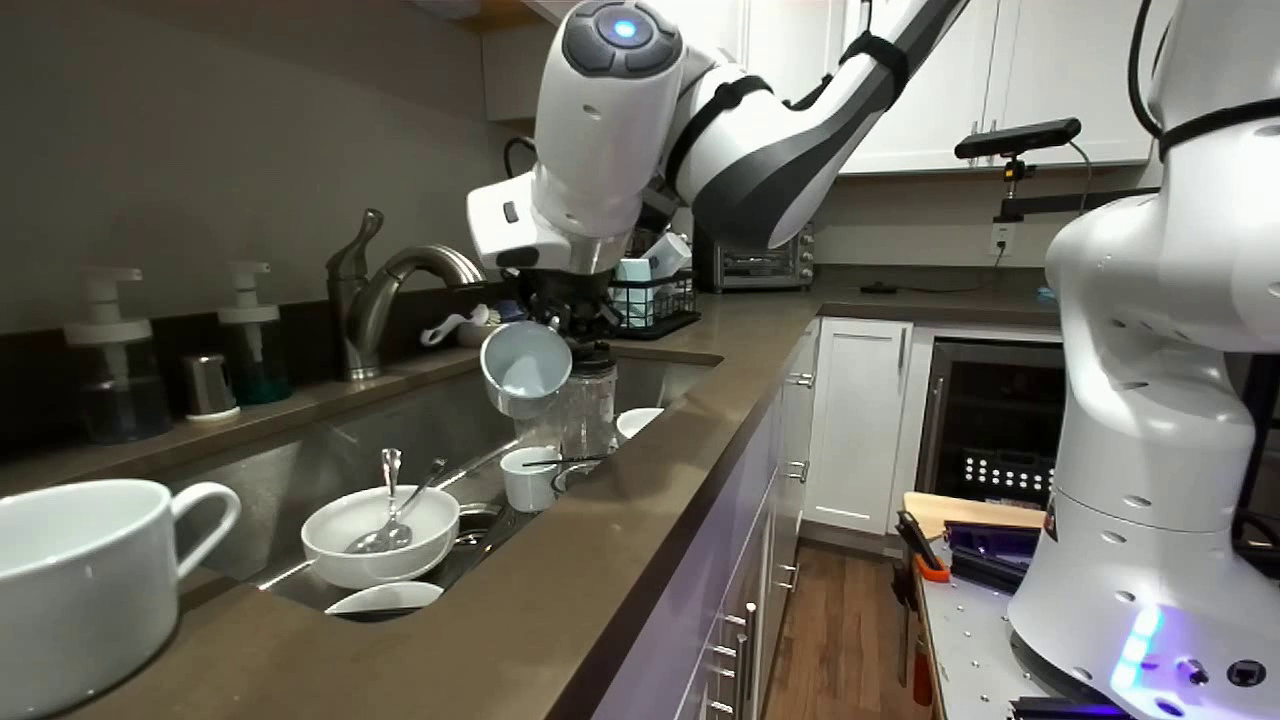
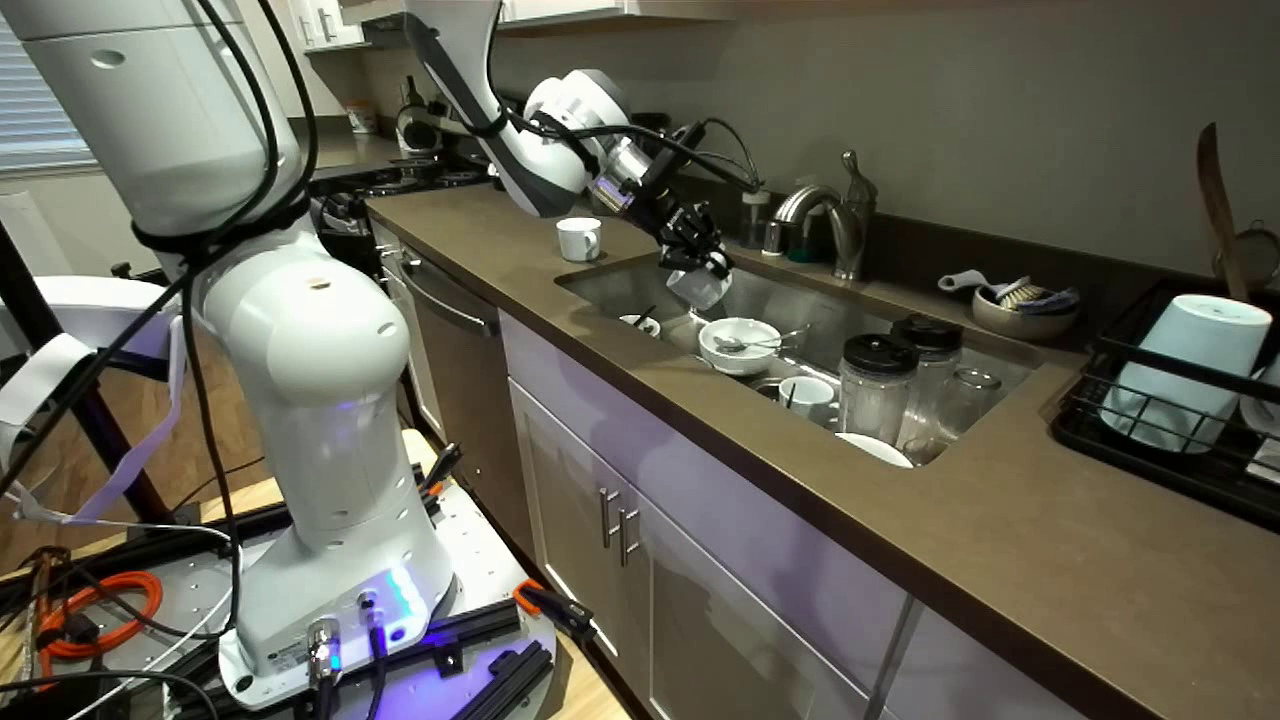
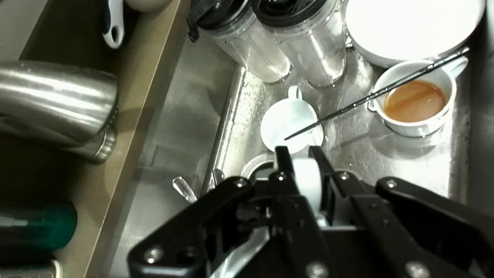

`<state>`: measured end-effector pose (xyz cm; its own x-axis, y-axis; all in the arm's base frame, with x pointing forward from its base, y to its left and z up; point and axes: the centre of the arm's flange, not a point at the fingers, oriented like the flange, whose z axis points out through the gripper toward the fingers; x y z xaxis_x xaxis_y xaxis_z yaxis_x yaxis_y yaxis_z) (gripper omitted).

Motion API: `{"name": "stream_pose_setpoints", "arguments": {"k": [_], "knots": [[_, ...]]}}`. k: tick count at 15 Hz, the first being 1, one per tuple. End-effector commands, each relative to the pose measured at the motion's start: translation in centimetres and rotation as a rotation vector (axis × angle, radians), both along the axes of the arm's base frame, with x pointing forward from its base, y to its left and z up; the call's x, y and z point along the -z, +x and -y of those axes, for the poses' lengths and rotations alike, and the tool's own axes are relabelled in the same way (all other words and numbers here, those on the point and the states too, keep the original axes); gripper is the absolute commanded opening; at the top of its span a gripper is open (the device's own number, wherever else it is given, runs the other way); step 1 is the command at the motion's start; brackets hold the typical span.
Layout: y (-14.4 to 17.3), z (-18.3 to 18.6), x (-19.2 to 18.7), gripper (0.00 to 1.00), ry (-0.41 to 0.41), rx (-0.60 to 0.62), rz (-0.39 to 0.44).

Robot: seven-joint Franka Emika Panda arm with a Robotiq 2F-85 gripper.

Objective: Pick up the white mug on the right side of the counter, pour the liquid out of the mug into the sink, place the mug on the left side of the counter

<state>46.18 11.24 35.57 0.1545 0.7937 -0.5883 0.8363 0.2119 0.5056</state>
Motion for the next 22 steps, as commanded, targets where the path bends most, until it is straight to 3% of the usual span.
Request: {"name": "stream_pose_setpoints", "arguments": {"k": [1, 6, 15, 16, 17, 22], "knots": [[-1.7, -1.7, -2.0, 0.05, 0.071, -0.064, -0.036], [-2.4, -5.0, -3.2, 0.05, 0.189, -0.103, -0.055], [-0.5, -7.6, -5.6, 0.05, 0.448, 0.096, -0.027], [-0.6, -7.4, -5.7, 0.05, 0.46, 0.104, -0.021], [-1.0, -7.1, -4.7, 0.16, 0.423, 0.081, -0.039], [-0.9, -7.1, -4.9, 0.16, 0.438, 0.094, -0.037]]}}
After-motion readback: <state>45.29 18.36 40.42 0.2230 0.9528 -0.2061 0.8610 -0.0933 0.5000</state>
